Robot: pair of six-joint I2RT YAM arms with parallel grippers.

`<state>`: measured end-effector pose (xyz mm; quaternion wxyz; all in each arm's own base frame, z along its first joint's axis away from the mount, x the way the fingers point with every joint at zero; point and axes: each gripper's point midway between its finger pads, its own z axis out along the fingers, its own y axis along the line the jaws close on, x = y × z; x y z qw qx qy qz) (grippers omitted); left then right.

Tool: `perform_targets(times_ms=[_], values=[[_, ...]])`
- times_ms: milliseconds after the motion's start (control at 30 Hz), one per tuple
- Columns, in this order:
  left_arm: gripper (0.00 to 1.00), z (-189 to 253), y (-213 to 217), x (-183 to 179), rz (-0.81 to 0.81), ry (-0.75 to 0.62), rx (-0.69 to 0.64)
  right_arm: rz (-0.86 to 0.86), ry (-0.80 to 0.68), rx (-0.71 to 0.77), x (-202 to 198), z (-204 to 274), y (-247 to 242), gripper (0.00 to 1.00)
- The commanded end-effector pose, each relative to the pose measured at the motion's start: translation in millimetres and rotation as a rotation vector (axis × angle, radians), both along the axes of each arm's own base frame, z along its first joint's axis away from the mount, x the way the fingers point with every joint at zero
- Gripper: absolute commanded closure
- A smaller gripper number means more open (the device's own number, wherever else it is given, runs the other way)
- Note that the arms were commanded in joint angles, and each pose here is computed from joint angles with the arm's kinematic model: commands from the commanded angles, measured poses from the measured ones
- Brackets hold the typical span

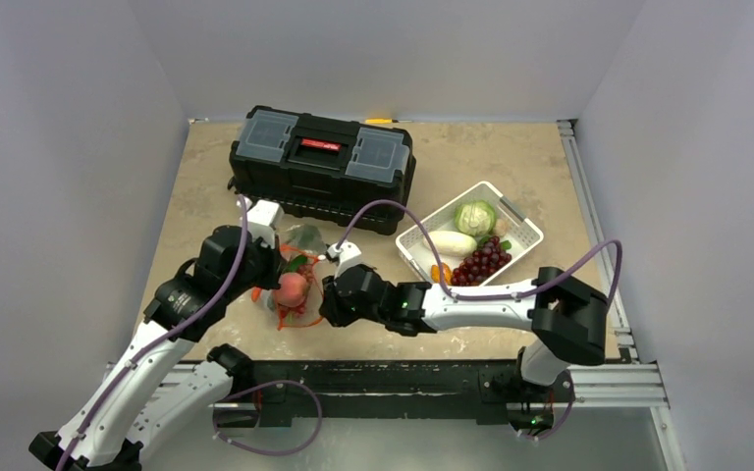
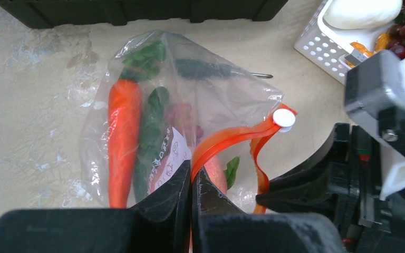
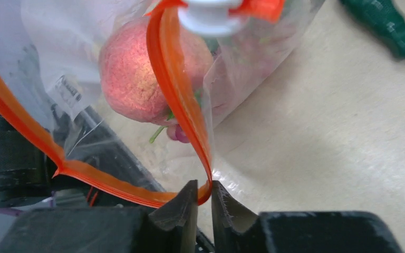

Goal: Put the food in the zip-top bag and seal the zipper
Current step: Adjust the zipper food storage bag at the center of the board.

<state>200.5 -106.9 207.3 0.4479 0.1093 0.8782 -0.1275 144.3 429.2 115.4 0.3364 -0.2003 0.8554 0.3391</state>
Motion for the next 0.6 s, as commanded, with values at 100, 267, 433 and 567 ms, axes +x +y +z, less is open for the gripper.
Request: perform_targets(times_ms=[100,267,433,567], values=[[1.00,37.6,-14.6,-17.1,0.029,-0.009,-0.235,0.126,-0.064,0.238,-11.6,97.5,29.1,1.00],[1.00,62.7,16.6,-36.0,0.176,0.059,-0.192,0.190,-0.151,0.388,-16.6,178.6,29.5,1.00],[1.00,92.0,55.0,-46.5,0.315,-0.029,-0.158,0.197,-0.140,0.439,-10.6,215.6,21.4,1.00],[1.00,41.3,39.1,-38.9,0.282,0.063,-0.134,0.182,-0.110,0.435,-1.8,198.6,17.9,1.00]])
